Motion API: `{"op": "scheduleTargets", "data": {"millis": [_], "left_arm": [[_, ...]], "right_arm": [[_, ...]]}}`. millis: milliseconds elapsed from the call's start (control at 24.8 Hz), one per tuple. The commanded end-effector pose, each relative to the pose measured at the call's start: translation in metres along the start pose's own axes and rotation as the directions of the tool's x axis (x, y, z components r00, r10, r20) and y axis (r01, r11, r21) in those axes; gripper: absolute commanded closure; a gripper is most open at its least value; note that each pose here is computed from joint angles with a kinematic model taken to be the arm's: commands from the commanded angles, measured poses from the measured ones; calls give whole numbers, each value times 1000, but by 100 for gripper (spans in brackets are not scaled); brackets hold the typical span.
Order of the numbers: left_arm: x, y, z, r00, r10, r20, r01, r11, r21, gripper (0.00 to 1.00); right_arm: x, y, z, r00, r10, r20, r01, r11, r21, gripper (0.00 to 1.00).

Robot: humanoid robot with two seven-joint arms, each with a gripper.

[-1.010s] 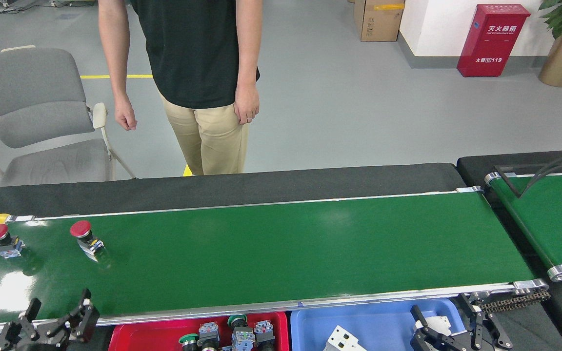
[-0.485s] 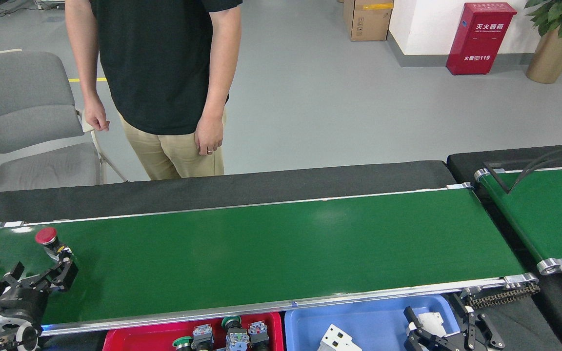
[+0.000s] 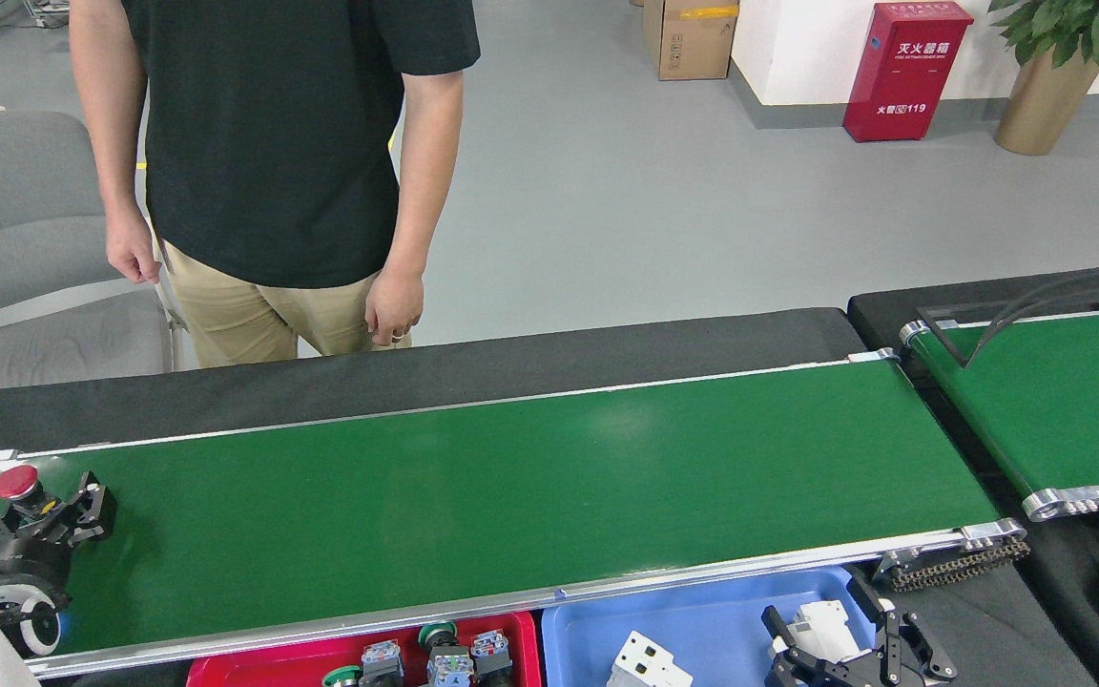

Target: Pick switch part from conveyor to tray

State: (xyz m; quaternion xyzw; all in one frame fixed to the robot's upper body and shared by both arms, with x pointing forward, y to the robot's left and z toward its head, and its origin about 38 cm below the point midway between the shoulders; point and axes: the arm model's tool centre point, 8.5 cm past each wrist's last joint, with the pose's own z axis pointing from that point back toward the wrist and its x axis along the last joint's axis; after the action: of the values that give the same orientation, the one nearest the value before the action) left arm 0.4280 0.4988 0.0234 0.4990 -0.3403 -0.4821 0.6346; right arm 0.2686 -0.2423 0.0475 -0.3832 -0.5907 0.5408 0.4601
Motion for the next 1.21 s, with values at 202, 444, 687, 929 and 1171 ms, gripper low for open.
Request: {"op": "scheduleTargets", "data": {"millis": [202,444,687,929,1171], "left_arm": [[46,20,3,991,-17,130,1,992,126,88],[143,25,110,814,-203,544,50,958,282,80],[235,-9,202,673,-128,729,-21,981,192,0],[202,-3,189,744,-119,657,-22,979,202,0],[127,6,171,904,-81,420,-14,976,217,0]], "right_arm": [[-6,-9,-2,1000,4,-25,-5,1000,-30,0],[-9,-11,-2,999,12,-30,-13,999,-35,1],[-8,-15,-7,999,4,-35,-6,999,-53,1],[-8,-15,-7,999,4,-35,-6,999,-53,1],[-12,-13,-3,999,9,-46,-11,999,-43,1]]}}
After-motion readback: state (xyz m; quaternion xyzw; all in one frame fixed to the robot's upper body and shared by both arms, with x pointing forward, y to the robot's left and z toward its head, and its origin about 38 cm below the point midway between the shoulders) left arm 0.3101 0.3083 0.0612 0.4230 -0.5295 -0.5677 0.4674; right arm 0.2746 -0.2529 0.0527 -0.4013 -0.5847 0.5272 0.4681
